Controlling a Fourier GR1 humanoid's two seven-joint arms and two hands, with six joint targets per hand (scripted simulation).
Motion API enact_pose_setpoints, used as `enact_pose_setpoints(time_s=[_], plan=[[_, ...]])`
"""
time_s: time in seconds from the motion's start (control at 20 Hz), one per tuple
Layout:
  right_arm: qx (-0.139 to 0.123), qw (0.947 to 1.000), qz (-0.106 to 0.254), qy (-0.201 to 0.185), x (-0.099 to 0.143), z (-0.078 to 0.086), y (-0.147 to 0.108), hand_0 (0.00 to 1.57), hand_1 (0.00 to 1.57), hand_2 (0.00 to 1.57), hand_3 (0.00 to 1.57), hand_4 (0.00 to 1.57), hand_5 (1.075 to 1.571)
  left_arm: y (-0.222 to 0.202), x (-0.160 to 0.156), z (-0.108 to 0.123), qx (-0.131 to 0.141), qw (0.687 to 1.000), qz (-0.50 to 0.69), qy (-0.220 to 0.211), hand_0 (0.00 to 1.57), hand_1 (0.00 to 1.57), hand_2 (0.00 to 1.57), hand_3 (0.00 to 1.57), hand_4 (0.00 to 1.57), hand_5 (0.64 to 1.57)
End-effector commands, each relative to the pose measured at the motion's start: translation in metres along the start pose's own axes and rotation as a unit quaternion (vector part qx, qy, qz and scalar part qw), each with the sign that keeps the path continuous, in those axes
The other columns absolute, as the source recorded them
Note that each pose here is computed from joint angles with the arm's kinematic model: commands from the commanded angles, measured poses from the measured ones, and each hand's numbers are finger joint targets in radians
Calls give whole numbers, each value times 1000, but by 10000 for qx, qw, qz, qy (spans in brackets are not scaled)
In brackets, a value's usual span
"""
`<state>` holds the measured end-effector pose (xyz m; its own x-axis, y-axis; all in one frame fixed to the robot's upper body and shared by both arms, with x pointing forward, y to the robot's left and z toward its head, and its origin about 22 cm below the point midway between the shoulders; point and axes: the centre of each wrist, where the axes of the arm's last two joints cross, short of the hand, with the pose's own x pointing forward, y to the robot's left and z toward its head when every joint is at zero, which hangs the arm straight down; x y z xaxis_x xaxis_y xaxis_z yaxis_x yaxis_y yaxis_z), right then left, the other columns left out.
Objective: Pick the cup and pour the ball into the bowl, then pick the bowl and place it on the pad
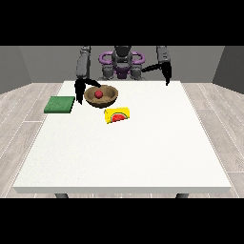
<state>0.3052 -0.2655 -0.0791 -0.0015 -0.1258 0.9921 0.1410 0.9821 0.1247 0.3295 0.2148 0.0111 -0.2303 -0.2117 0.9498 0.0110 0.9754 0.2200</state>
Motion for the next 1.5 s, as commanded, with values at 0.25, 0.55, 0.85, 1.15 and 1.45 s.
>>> enact_pose_setpoints(time_s=[0.25,0.55,0.85,1.15,1.45], plan=[[-57,9999,-84,-123,-17,-12,25,0,0,0,0,126,1562,-1,30,-14,-55,9991,-65,-419,0,0,0,0,0,1566],[-1098,9872,376,1090,-46,19,-10,1453,1453,1571,0,468,1512,16,41,-18,-210,9967,57,-777,0,0,0,0,80,1571],[-1356,9520,2576,942,-50,33,-22,1571,1571,1571,1562,938,1558,7,35,-15,-402,9967,144,-689,0,0,0,0,655,1531],[-1618,9353,2808,1419,-23,2,0,1571,1571,1571,1047,862,1567,27,5,-1,-239,9994,251,-49,0,0,0,0,955,1423],[-840,9284,2972,2065,34,-40,38,1571,1571,1571,889,806,1565,67,-55,45,434,9915,175,1212,0,0,0,0,998,1411]])
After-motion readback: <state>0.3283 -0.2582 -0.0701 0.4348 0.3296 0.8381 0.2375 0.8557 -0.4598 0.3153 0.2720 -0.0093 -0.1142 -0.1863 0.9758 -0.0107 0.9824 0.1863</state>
